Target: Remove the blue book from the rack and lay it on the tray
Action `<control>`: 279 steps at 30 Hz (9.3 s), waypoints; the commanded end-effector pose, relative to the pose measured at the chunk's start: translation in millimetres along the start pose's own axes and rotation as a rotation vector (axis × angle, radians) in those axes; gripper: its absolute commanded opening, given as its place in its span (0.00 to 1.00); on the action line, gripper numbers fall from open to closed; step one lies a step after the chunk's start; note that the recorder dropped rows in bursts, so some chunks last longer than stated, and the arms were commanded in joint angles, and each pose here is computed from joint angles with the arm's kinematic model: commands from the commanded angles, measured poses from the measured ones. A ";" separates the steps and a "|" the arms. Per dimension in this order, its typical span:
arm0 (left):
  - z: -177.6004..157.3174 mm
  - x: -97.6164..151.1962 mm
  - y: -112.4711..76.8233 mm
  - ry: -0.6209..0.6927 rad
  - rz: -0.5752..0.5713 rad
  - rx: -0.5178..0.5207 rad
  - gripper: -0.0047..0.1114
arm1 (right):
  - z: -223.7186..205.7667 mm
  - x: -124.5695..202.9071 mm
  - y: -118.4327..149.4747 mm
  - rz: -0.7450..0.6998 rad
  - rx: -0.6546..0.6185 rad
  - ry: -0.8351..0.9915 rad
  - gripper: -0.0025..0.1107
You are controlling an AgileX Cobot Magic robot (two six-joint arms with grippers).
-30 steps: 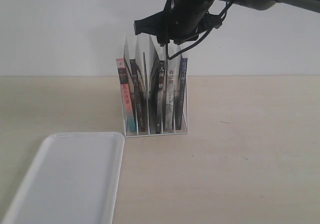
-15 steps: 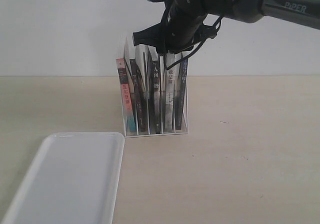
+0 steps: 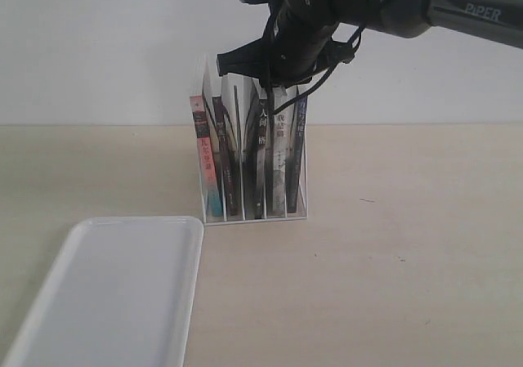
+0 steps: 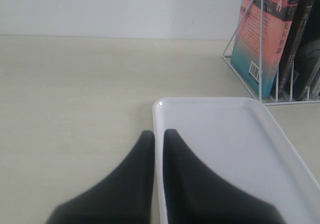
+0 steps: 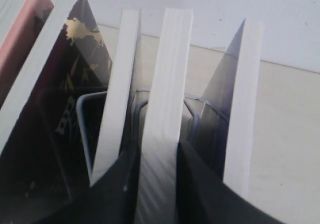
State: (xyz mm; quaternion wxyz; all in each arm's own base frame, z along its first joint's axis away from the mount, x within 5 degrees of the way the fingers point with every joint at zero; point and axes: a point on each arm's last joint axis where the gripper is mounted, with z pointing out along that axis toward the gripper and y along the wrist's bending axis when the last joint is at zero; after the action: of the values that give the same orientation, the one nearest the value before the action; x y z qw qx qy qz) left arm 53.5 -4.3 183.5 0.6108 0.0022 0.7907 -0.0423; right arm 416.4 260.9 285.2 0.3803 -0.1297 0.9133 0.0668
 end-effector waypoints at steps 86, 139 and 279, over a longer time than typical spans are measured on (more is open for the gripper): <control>0.1 0.6 0.3 -0.004 -0.008 -0.004 0.09 | -52.5 -24.7 -7.6 0.047 -0.033 -0.149 0.02; 0.1 0.6 0.3 -0.004 -0.008 -0.004 0.09 | -62.6 -20.7 -11.8 0.077 -0.037 -0.144 0.49; 0.1 0.6 0.3 -0.004 -0.008 -0.004 0.09 | -123.7 134.1 139.4 -1.210 -0.457 -0.589 0.02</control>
State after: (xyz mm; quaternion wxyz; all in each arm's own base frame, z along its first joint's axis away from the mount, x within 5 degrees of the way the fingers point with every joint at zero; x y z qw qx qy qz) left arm 53.5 -4.3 183.5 0.6108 0.0022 0.7907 -0.0423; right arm 199.8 339.6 272.3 0.5205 -0.6701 0.5263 0.0559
